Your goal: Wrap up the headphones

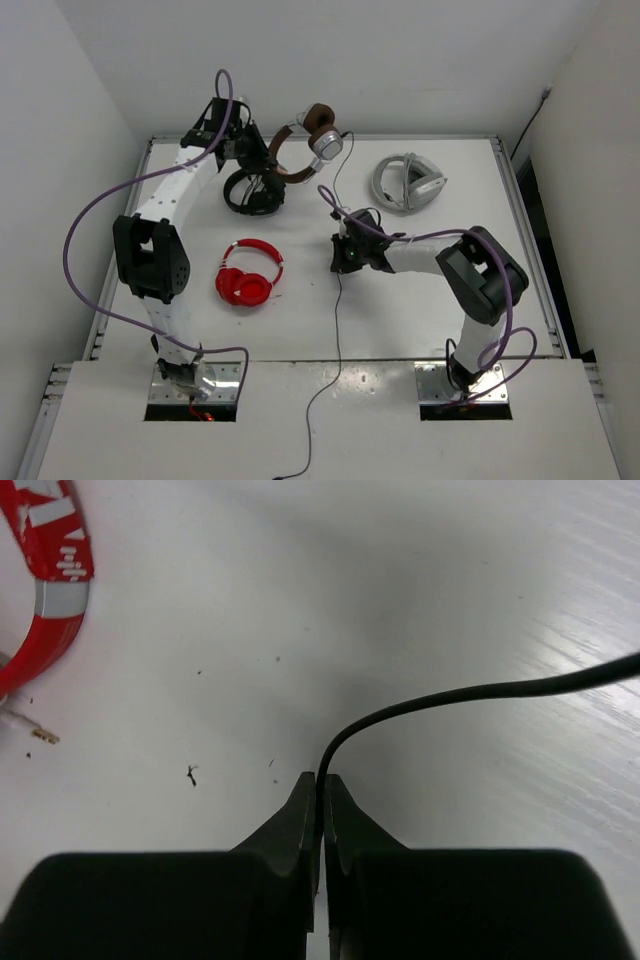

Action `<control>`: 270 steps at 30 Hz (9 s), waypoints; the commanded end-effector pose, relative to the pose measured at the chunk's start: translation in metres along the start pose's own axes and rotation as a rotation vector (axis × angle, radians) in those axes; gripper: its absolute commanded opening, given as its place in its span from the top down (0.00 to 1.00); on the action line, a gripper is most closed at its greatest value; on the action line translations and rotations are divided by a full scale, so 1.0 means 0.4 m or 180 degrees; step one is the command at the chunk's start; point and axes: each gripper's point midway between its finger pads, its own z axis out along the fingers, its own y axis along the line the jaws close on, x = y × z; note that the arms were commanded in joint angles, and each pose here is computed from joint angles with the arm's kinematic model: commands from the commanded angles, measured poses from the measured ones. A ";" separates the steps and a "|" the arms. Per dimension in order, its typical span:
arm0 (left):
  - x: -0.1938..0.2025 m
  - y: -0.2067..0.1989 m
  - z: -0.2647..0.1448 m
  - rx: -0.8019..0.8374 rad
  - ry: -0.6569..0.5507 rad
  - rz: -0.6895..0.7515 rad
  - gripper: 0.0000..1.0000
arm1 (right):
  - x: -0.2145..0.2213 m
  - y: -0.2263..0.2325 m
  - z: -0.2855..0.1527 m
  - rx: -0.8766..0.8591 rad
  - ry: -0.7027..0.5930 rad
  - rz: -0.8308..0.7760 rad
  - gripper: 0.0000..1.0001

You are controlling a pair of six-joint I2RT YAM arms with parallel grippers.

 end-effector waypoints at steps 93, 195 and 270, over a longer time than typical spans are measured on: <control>0.240 -0.048 0.076 -0.0803 -0.0033 0.1195 1.00 | -0.271 0.117 -0.340 -0.1486 -0.0228 -0.2018 1.00; 0.337 -0.240 -0.286 0.2173 -0.2117 0.4844 1.00 | -0.357 0.214 -0.546 -0.3953 0.0107 -0.0135 1.00; 0.001 -0.132 -0.148 0.0762 -0.1497 0.1481 1.00 | -0.197 -0.041 -0.418 -0.0143 -0.0384 -0.0175 0.50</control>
